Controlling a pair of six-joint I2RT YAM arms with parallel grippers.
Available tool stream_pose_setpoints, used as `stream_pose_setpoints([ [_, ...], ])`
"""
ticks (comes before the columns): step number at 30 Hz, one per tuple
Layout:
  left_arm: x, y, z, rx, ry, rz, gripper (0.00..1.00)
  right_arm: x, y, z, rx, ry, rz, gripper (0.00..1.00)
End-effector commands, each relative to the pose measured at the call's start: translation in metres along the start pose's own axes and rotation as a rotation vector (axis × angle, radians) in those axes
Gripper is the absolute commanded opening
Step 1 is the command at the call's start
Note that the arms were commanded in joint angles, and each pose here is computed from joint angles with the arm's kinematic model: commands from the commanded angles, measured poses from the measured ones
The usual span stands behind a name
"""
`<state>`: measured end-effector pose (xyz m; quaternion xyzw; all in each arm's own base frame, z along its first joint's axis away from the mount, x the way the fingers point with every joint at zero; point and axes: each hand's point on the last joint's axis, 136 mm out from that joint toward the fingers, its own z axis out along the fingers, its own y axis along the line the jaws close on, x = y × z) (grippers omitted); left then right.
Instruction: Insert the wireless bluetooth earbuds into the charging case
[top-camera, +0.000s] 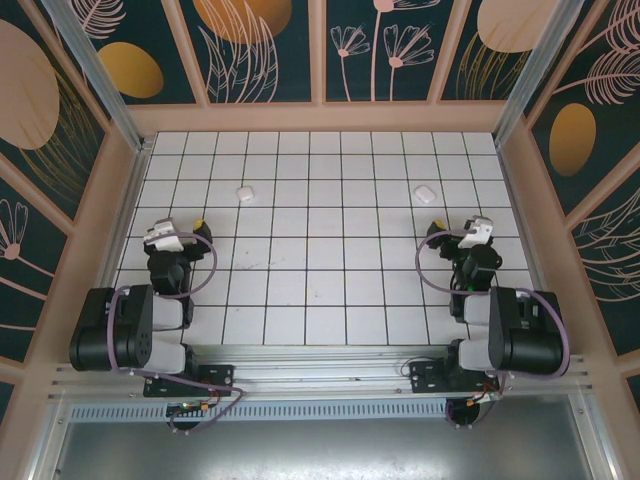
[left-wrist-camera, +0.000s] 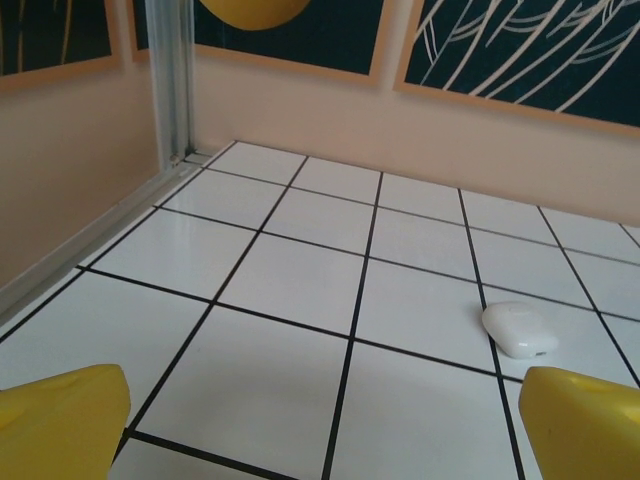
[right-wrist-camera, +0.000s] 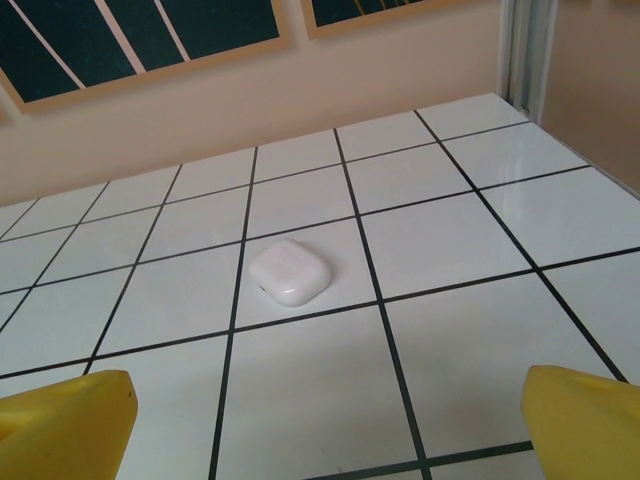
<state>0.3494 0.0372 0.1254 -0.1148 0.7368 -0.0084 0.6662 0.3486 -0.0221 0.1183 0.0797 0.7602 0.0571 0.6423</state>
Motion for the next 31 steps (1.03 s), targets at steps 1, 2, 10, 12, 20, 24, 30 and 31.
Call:
stream_pose_setpoints([
  [1, -0.019, -0.009, 0.008, 0.042, -0.075, 0.022, 0.98, -0.016, 0.011, 0.010, -0.047, -0.081, -0.038, 0.99],
  [2, -0.017, -0.011, 0.011, 0.053, -0.066, 0.028, 0.98, -0.012, 0.010, 0.013, -0.040, -0.073, -0.042, 0.99],
  [10, -0.010, -0.019, 0.023, 0.025, -0.017, 0.086, 0.99, -0.006, 0.012, 0.027, 0.008, -0.029, -0.072, 0.99],
  [12, -0.010, -0.020, 0.022, 0.028, -0.019, 0.086, 0.98, -0.006, 0.012, 0.027, 0.009, -0.029, -0.072, 0.99],
  [20, -0.008, -0.026, 0.024, 0.062, -0.006, 0.101, 0.99, -0.005, 0.011, 0.027, 0.011, -0.026, -0.072, 0.99],
  [24, -0.009, -0.026, 0.024, 0.062, -0.008, 0.102, 0.98, -0.005, 0.012, 0.027, 0.010, -0.027, -0.073, 0.99],
  [30, -0.009, -0.026, 0.024, 0.061, -0.009, 0.101, 0.98, -0.005, 0.012, 0.028, 0.011, -0.027, -0.076, 0.99],
  [31, -0.009, -0.026, 0.024, 0.063, -0.008, 0.102, 0.99, -0.005, 0.012, 0.028, 0.011, -0.026, -0.077, 0.99],
])
